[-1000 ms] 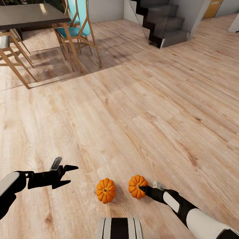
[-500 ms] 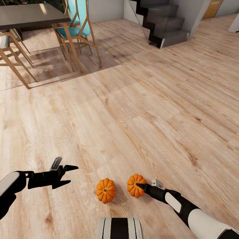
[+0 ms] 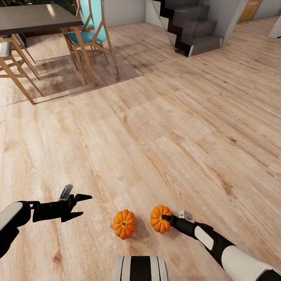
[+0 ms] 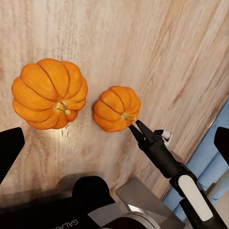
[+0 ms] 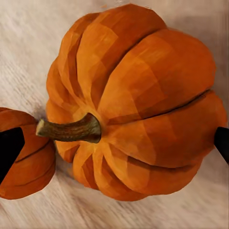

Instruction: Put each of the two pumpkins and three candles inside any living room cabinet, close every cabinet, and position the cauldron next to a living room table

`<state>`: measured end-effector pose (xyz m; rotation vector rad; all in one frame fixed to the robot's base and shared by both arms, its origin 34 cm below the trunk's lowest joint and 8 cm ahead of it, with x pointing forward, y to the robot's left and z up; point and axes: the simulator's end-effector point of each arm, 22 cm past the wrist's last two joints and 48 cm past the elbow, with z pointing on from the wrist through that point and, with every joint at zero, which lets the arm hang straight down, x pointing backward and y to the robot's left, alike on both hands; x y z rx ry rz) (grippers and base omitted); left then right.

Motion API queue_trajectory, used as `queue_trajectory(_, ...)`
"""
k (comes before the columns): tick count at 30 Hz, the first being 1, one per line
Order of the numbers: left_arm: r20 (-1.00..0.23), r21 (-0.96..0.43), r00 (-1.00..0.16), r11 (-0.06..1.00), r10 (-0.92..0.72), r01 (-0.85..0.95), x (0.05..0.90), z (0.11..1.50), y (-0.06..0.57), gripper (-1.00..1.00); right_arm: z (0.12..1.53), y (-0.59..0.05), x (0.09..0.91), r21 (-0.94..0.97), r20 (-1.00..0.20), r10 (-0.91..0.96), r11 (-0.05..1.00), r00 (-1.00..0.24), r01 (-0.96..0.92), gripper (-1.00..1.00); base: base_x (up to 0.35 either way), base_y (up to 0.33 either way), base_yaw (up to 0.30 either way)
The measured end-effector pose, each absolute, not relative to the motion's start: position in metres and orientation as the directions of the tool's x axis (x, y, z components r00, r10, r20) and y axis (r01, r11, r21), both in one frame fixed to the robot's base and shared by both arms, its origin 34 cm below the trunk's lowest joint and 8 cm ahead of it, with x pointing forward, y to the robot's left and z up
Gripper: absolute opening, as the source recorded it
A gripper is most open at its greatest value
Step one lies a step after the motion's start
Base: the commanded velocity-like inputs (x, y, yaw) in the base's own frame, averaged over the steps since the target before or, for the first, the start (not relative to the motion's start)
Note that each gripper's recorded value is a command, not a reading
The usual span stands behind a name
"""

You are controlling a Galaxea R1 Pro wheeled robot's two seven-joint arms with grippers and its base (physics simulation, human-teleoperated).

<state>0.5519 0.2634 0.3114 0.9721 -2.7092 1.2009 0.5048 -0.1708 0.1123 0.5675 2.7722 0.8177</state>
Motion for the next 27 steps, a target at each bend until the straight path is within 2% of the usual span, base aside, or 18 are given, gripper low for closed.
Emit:
queue_trajectory(6, 0.263, -0.659, -0.805, 0.51, -0.532, -0.553, 0.551, 0.309, 0.263, 1.0, 0.112, -0.18, 0.515, 0.559, -0.079, 0.474, 0.75, -0.877, 0.355, 1.0, 0.0, 0.0, 0.0)
queue_trajectory(27, 0.284, -0.649, -0.804, 0.512, -0.523, -0.563, 0.546, 0.295, 0.26, 1.0, 0.087, -0.199, 0.489, 0.511, -0.035, 0.493, 0.756, -0.869, 0.408, 1.0, 0.0, 0.0, 0.0)
